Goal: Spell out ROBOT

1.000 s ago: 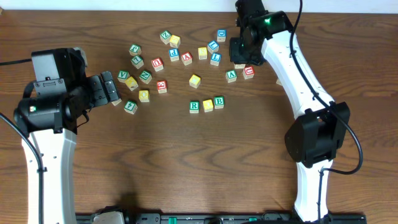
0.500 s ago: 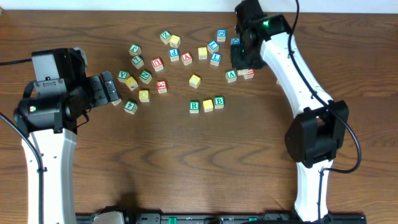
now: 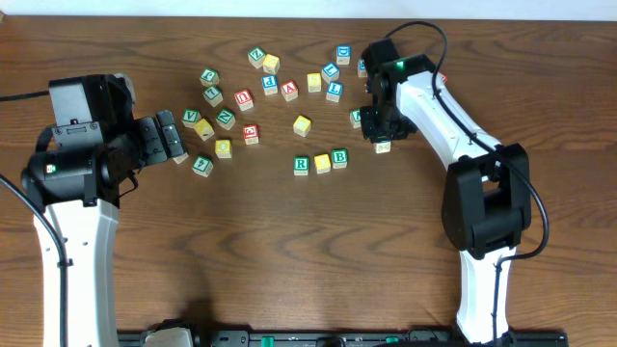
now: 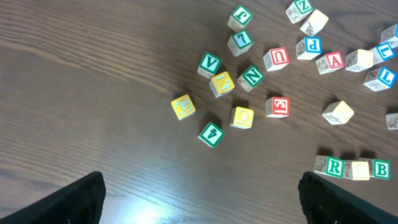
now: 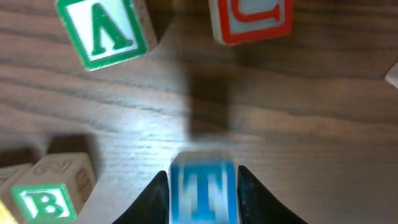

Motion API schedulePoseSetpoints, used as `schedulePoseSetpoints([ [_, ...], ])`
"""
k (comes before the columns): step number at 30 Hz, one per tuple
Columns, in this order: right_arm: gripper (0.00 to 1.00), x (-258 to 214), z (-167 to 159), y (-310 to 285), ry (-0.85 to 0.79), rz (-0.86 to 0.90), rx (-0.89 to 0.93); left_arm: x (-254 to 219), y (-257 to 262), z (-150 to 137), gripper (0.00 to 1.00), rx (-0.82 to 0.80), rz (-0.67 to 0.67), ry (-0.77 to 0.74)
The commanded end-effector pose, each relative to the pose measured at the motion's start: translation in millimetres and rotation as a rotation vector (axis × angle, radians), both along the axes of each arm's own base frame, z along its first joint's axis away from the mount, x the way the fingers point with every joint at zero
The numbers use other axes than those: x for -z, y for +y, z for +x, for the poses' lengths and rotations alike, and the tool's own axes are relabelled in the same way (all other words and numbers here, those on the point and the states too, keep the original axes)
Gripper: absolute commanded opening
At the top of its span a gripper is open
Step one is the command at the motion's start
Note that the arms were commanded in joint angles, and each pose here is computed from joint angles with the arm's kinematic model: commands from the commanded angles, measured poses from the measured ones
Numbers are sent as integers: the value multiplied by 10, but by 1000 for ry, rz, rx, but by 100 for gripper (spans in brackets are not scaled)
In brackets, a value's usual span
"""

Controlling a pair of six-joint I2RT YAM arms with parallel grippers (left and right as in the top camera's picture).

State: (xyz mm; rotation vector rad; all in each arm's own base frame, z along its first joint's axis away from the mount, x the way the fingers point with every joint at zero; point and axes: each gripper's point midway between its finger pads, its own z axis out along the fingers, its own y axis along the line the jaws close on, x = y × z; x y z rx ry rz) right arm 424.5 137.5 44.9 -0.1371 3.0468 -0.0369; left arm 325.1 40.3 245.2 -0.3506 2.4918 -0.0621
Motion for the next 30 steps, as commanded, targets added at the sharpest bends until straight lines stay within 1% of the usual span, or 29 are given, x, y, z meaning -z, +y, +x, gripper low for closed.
schedulePoseSetpoints([
  [1,31,94,23,-144,-3,-33,13,-85,32,25,98,-16,2,-20],
  [6,31,187,54,-163,-20,-27,20,-85,32,25,98,-16,2,-20],
  [14,33,94,184,-106,-66,1,20,-85,32,25,98,-16,2,-20],
  [17,35,-62,269,-59,-100,24,19,-85,32,25,98,-16,2,-20],
  [24,44,-573,516,12,-200,69,25,-85,32,25,98,-16,3,-20],
  [30,51,-843,696,-76,-269,97,94,-85,32,25,98,-16,2,-20],
])
